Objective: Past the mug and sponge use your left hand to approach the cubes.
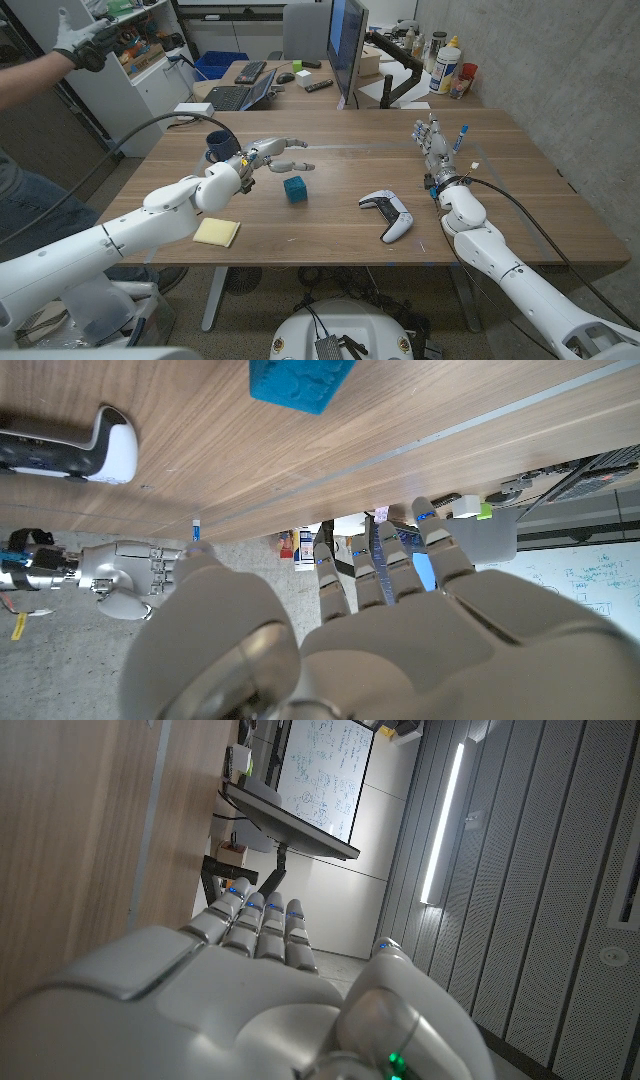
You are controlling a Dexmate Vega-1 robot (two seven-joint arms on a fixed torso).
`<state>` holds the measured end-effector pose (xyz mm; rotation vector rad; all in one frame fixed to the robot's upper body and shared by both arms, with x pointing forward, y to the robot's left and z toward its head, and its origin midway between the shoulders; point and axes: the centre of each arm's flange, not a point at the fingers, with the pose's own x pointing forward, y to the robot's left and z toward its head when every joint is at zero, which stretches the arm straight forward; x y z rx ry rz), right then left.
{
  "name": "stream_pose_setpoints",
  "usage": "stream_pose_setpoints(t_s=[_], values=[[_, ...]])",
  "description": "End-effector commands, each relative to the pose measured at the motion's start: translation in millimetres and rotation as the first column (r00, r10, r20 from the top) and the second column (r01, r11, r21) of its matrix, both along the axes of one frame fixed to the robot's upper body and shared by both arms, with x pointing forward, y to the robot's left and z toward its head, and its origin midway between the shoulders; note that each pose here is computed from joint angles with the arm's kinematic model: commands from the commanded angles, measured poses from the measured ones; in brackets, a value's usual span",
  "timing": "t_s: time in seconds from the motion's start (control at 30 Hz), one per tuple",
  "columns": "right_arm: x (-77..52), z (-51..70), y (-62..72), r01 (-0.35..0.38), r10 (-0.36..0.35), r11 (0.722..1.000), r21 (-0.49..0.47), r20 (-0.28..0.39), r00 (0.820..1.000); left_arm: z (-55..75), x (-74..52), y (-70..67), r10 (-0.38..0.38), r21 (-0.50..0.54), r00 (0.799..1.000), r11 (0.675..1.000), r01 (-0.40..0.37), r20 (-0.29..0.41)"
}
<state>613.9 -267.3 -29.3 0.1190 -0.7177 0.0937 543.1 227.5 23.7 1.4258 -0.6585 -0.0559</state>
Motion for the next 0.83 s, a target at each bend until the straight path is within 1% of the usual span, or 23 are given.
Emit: stream_pose_setpoints(t_s=[0.03, 0.17, 0.3, 0.43, 0.57, 0.73, 0.83], values=[[-13.4, -3.7, 8.0, 0.020, -0.020, 1.000, 0.012, 0.021, 1.000, -7.1, -2.4, 2.5, -0.006, 0.048, 1.000, 0.999, 0.007, -0.008], [-17.3, -5.6, 10.6, 0.026, -0.026, 0.999, 0.023, 0.026, 0.999, -9.7, -1.9, 4.1, -0.007, 0.060, 1.000, 0.998, 0.008, -0.011], [-20.2, -6.3, 13.5, 0.030, -0.030, 0.999, 0.020, 0.023, 0.999, -12.6, 0.0, 8.5, -0.011, 0.055, 1.000, 0.998, 0.012, -0.020], [-23.8, -4.2, 15.6, 0.038, -0.038, 0.999, 0.013, 0.023, 0.999, -15.6, 3.2, 12.5, -0.017, 0.054, 0.999, 0.998, 0.018, -0.029], [-26.0, -1.6, 16.2, 0.046, -0.046, 0.999, 0.008, 0.021, 0.999, -17.3, 7.8, 13.3, -0.022, 0.053, 0.999, 0.998, 0.024, -0.038], [-24.0, 1.6, 14.8, 0.047, -0.047, 0.999, 0.001, 0.017, 0.999, -16.3, 13.8, 10.3, -0.027, 0.049, 0.999, 0.998, 0.030, -0.046], [-18.7, 3.9, 12.5, 0.041, -0.041, 0.999, -0.001, 0.019, 0.999, -14.7, 16.0, 5.8, -0.029, 0.050, 0.999, 0.998, 0.031, -0.042]])
